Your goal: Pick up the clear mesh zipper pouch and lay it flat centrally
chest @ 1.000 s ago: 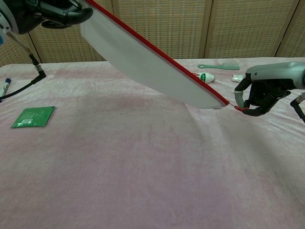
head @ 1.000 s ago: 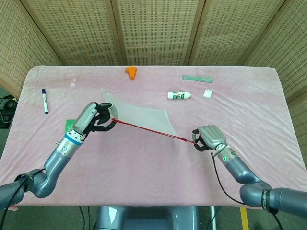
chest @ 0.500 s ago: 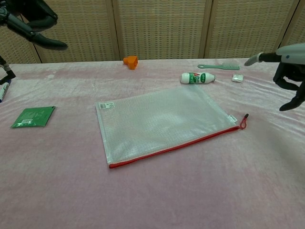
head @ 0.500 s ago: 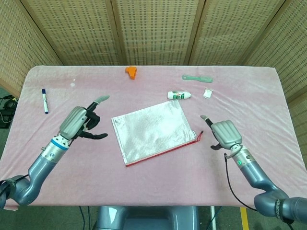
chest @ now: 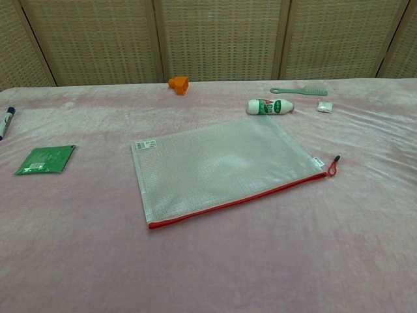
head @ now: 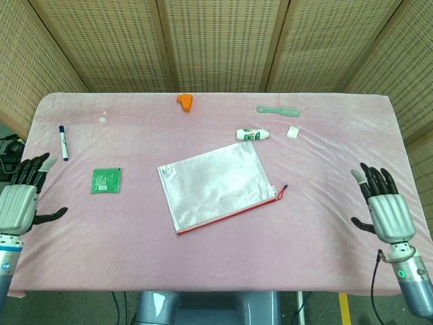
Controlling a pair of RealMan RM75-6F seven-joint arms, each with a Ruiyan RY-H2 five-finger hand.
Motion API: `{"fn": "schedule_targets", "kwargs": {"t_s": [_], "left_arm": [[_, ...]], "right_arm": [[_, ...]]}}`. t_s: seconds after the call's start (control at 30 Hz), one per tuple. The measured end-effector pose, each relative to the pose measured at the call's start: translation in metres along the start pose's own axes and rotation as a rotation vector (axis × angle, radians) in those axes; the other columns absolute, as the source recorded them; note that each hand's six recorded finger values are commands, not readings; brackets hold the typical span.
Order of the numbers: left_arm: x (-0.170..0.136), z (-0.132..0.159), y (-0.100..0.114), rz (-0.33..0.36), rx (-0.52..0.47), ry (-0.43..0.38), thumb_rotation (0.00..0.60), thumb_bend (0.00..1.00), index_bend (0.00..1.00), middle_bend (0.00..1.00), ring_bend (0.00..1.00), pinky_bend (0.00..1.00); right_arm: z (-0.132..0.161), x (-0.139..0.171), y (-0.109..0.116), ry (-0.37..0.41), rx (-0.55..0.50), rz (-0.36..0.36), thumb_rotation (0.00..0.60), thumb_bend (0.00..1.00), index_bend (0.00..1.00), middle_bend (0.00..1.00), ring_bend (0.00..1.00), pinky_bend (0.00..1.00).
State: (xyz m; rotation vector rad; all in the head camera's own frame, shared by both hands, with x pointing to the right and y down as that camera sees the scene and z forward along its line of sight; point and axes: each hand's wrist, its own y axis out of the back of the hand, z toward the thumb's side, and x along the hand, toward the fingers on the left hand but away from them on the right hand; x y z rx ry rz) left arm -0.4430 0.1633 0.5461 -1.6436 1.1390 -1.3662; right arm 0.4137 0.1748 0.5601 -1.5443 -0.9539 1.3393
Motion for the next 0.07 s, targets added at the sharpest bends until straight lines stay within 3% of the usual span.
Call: {"fn": "schedule_targets", "kwargs": {"t_s": [0.07], "left_arm": [[-0.0132, -0.0066, 0.0007, 0.002, -0.007, 0.016, 0.600, 0.00, 0.00, 0.00, 0.00, 0.00]], "right_arm": [[-0.0027, 0.0105, 0.0002, 0.001, -0.005, -0.014, 0.600, 0.00, 0.00, 0.00, 0.00, 0.00]]}}
